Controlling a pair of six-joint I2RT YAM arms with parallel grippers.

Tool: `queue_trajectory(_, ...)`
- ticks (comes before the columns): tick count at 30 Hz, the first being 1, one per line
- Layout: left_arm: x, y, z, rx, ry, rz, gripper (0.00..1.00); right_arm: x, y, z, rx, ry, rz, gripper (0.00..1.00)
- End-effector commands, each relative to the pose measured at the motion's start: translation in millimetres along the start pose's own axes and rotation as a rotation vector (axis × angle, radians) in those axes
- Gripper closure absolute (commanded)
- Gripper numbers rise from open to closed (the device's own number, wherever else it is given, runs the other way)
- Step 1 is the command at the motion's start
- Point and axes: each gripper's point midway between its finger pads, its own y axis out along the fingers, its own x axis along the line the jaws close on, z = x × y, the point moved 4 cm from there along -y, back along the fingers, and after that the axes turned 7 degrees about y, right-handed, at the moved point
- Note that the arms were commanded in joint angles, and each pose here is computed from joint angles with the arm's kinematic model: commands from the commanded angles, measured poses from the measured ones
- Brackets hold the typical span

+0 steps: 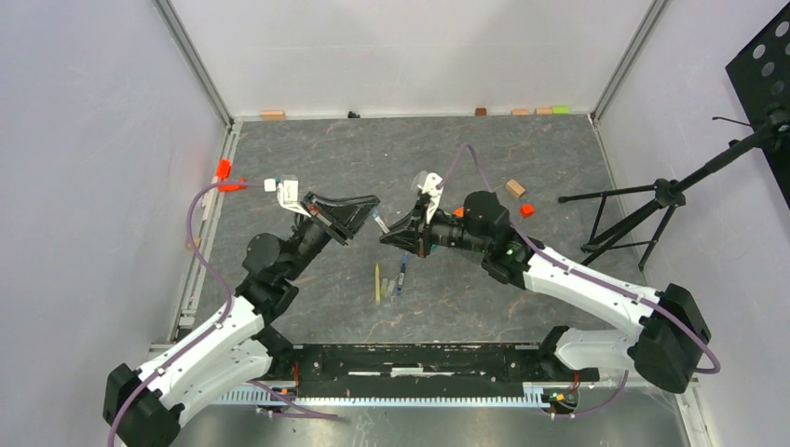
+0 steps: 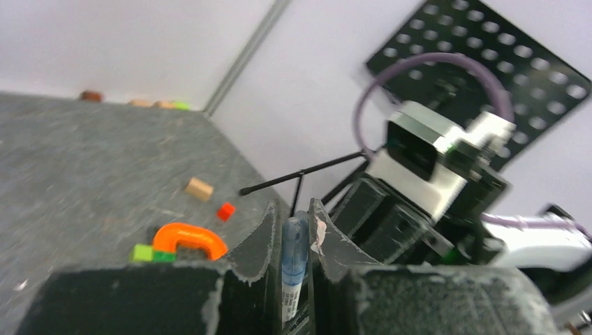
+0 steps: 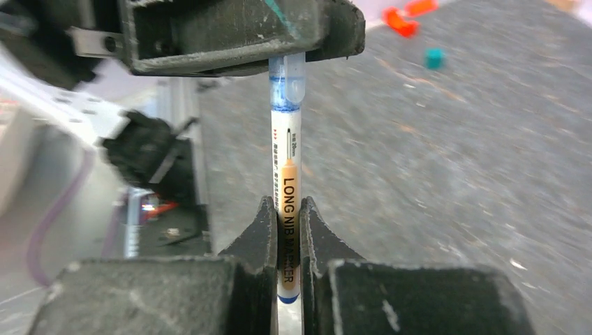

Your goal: Insert the pens into the pen caps

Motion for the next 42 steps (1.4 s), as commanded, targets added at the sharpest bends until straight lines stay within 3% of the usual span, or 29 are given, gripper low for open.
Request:
queue_trajectory(1,-52.4,-29.4,42.4,0.262,0.023,0.415,0.98,53.5,-36.1,-109.8,-0.441,-0.027,-0.377,1.0)
queue_trajectory(10,-64.7,-30.2,70.8,0.422,0.043,0.561,0.98,91.7,-79.2,-137.7,-0.54,-0.044,-0.687,1.0)
queue_trajectory(16,-71.6,-31.0,69.0,0.458,0.025,0.569,0.98,104.5,-93.0,-136.1,-0.51,-0.152,-0.753,1.0)
queue_trajectory(24,-78.9,-37.9,69.1,0.494,0.069,0.64,0.92,114.2,-102.2,-139.3,-0.497,-0.13,-0.833,1.0)
queue_trajectory(26,-78.4,-35.9,69.5,0.503,0.071,0.632,0.82,107.4,-95.2,-137.1,-0.477,-0.133,-0.772,1.0)
queue_trajectory(30,-77.0,-32.7,62.3,0.463,0.077,0.582,0.42,101.1,-92.3,-131.2,-0.455,-0.146,-0.708,1.0)
queue_trajectory(39,-89.4,-44.7,24.0,0.346,0.132,0.525,0.01,76.4,-82.7,-110.4,-0.405,-0.115,-0.508,1.0)
queue_trajectory(42,-86.7,-53.1,14.4,0.324,0.157,0.464,0.0,56.3,-76.6,-105.8,-0.381,-0.084,-0.348,1.0)
